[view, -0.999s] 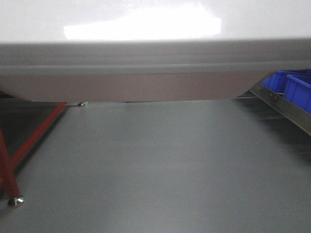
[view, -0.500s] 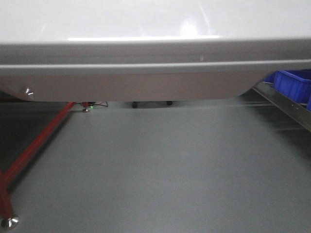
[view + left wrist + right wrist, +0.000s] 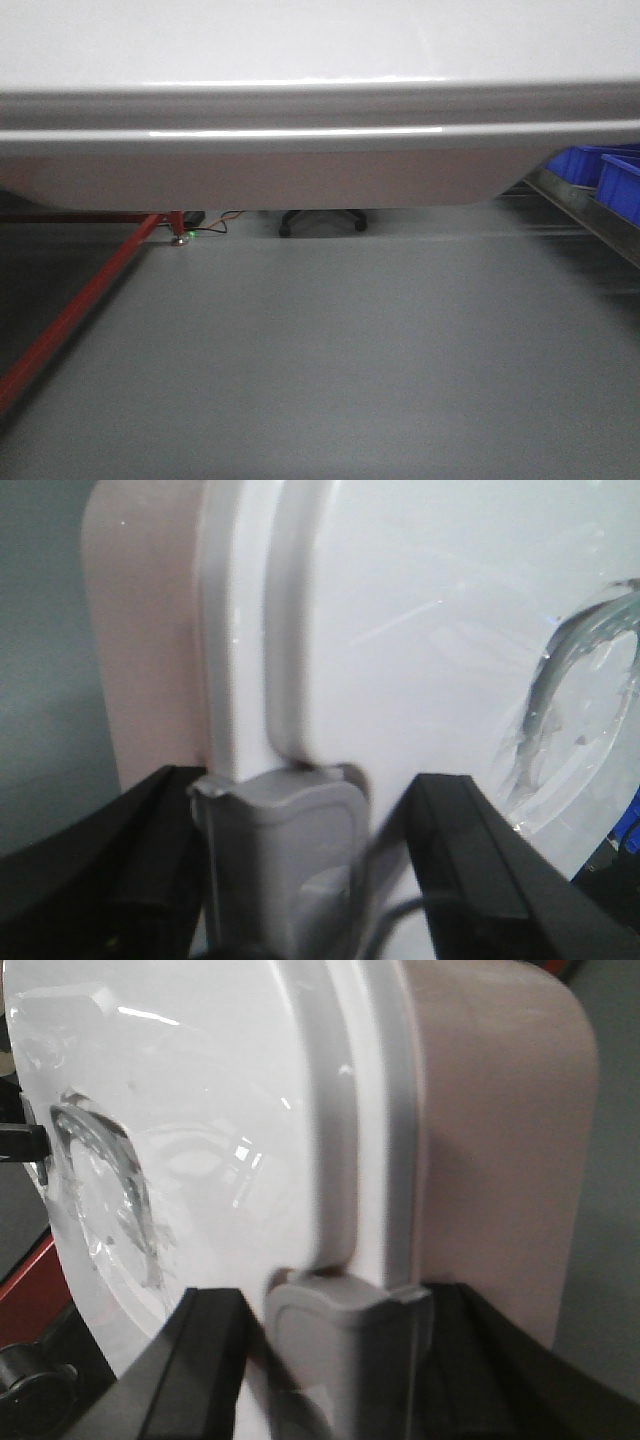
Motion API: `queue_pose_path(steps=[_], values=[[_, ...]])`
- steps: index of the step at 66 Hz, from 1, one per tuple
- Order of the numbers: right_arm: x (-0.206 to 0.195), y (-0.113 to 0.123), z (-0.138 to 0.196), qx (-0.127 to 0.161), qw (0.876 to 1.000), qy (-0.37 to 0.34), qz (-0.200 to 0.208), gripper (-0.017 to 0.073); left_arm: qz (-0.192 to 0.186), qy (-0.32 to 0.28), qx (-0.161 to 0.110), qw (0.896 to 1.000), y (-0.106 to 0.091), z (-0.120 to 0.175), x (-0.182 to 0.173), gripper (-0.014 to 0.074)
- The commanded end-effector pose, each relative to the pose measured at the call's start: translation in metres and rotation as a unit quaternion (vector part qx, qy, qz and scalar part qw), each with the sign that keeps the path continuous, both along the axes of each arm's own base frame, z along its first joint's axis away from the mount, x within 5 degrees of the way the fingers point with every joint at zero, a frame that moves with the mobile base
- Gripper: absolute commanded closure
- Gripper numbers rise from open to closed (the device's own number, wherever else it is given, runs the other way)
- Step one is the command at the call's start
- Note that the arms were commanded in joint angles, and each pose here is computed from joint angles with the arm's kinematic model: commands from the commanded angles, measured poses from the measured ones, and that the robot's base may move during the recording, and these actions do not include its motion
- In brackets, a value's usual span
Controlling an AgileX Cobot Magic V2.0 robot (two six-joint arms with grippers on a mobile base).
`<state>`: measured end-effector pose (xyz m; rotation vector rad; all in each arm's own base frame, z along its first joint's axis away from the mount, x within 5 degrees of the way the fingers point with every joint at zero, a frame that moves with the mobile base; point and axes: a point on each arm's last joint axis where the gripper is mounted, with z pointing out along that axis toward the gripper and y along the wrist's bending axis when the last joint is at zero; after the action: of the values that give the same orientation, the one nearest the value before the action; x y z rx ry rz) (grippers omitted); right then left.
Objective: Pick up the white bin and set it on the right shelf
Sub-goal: 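Carry the raised bin with both grippers toward the blue-crate shelf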
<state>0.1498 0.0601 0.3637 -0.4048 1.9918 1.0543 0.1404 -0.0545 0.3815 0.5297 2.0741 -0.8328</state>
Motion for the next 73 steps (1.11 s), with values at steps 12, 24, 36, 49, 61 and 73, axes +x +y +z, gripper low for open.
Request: queue_pose_path(steps=[12,24,36,49,61,73], values=[[-0.0153,0.0108,0.0259,0.091,0.993,-0.022,0.068,0.0137,-0.079,-0.002,-0.068,0.995,-0.0136,0.0177,-0.0161,0.0311],[-0.0153,0.0108,0.0259,0.091,0.993,-0.022,0.068,0.0137,-0.079,-0.002,-0.068,0.995,-0.0136,0.0177,-0.0161,0.0311],[-0.0153,0.0108,0.0259,0.091,0.993,-0.022,0.068,0.0137,-0.079,-0.002,-0.068,0.995,-0.0136,0.0177,-0.0161,0.0311],[-0.0153,0.0108,0.0259,0.091,0.993,-0.022,0.068,0.0137,-0.079,-0.002,-0.068,0.995,-0.0136,0.0177,-0.0161,0.0311],[-0.0153,0.0108,0.0259,0.091,0.993,-0.022,0.068,0.0137,-0.079,-0.002,-0.068,0.995,-0.0136,0.0177,-0.0161,0.0311],[-0.0153,0.0108,0.0259,0.091,0.993,-0.022,0.068,0.0137,-0.079,-0.002,-0.068,0.995,-0.0136,0.0177,-0.0161,0.0311]])
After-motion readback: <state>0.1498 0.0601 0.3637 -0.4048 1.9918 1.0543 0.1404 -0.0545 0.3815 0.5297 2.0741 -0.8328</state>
